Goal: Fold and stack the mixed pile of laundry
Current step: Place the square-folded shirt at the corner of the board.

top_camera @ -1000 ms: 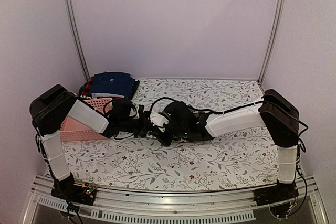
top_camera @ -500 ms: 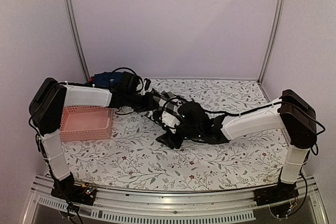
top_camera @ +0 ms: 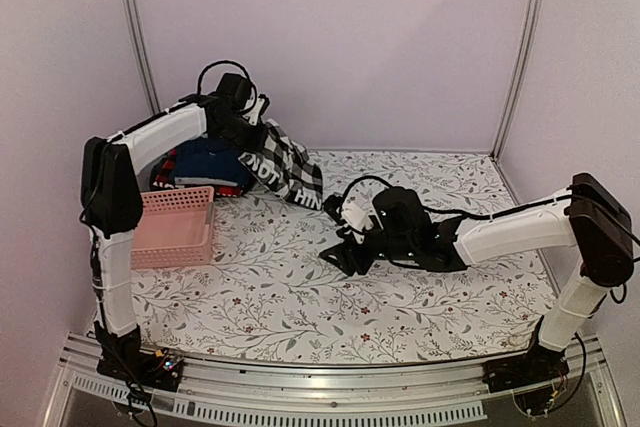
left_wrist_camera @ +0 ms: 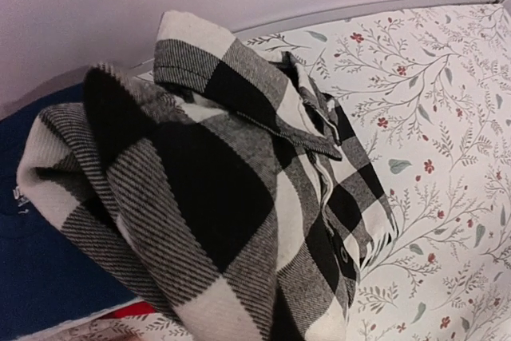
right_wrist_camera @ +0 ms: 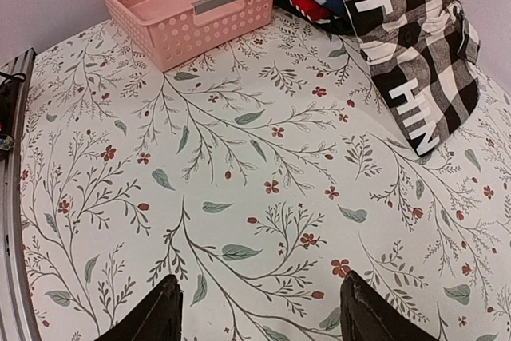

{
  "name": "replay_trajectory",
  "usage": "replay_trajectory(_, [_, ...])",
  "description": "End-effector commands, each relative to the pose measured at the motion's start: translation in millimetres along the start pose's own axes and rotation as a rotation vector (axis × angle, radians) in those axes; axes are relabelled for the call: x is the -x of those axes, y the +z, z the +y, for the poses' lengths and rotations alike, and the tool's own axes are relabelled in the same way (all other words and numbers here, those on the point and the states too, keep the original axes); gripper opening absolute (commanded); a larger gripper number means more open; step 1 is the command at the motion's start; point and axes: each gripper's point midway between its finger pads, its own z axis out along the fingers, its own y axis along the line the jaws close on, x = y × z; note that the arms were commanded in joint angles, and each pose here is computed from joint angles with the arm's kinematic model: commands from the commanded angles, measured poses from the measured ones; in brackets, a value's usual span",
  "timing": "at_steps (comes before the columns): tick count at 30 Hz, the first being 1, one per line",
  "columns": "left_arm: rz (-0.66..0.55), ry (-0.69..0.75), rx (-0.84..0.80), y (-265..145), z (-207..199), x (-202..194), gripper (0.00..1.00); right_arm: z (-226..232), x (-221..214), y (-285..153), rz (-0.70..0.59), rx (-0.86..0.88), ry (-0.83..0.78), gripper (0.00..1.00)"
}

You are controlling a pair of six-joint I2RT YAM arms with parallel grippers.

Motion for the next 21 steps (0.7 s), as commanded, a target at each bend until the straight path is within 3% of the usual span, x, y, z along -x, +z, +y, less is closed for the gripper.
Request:
replay_trajectory(1, [0.044,0.126,0.112,-12.6,42.3,13.1,0.0,-6.4,10.1,-10.8,-0.041,-0.024,0.024,0.66])
replay_trajectory(12, [-0.045,0.161,0.167,-53.4,89.5,51.3,0.0,-9.6,3.9,-9.3,-0.027,-0.03,0.036,0.67])
replay_trajectory(21, [-0.162,0.167,0.149,-101.5,93.7,81.8,0.0,-9.1,5.0,-4.8,-0.024,-0.024,0.039,0.67])
